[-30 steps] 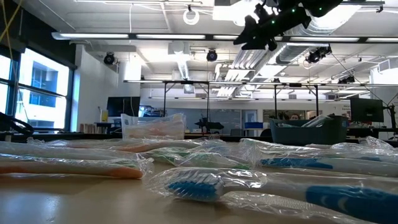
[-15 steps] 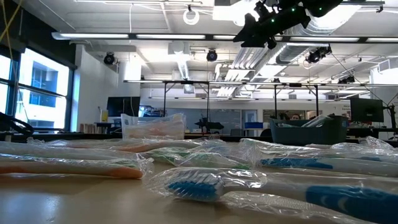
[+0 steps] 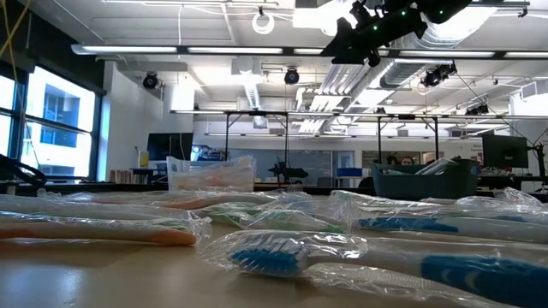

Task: Pick & Place Toothbrushes
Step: Put the green toothbrush into the blue bin

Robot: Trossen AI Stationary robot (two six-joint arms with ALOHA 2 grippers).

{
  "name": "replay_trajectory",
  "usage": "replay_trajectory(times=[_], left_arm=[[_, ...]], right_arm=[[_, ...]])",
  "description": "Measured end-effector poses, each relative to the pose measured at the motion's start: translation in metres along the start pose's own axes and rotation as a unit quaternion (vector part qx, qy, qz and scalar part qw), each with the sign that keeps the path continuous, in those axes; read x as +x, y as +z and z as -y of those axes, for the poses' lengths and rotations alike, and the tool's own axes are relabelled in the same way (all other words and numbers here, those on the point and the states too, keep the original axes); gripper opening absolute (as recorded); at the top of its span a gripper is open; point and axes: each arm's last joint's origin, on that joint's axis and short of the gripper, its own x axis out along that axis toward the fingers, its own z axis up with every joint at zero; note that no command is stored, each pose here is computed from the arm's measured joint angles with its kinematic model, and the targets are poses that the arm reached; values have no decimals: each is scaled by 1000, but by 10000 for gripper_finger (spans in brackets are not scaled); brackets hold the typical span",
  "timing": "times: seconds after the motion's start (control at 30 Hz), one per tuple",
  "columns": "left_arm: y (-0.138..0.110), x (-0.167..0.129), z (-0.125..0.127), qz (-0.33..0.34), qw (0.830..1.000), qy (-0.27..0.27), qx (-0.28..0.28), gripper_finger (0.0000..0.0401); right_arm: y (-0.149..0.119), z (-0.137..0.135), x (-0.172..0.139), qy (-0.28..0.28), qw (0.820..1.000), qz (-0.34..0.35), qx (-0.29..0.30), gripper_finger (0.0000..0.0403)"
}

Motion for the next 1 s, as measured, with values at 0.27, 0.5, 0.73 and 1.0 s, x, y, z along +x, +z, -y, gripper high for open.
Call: replay_trajectory(times=[0.27, 0.5, 0.73, 1.0], left_arm=[[1, -11, 1, -9, 999, -21, -32, 117], [9, -28, 2, -19, 997, -49, -48, 117], [36, -32, 11, -13, 997, -54, -52, 117], [72, -27, 27, 7, 999, -48, -6, 117]], right_arm=[[0, 0, 0, 0, 1000, 0, -14, 265], [1, 0, 0, 0, 1000, 4, -24, 265], [4, 0, 0, -1, 999, 19, -30, 265], [4, 1, 0, -9, 998, 18, -54, 265]])
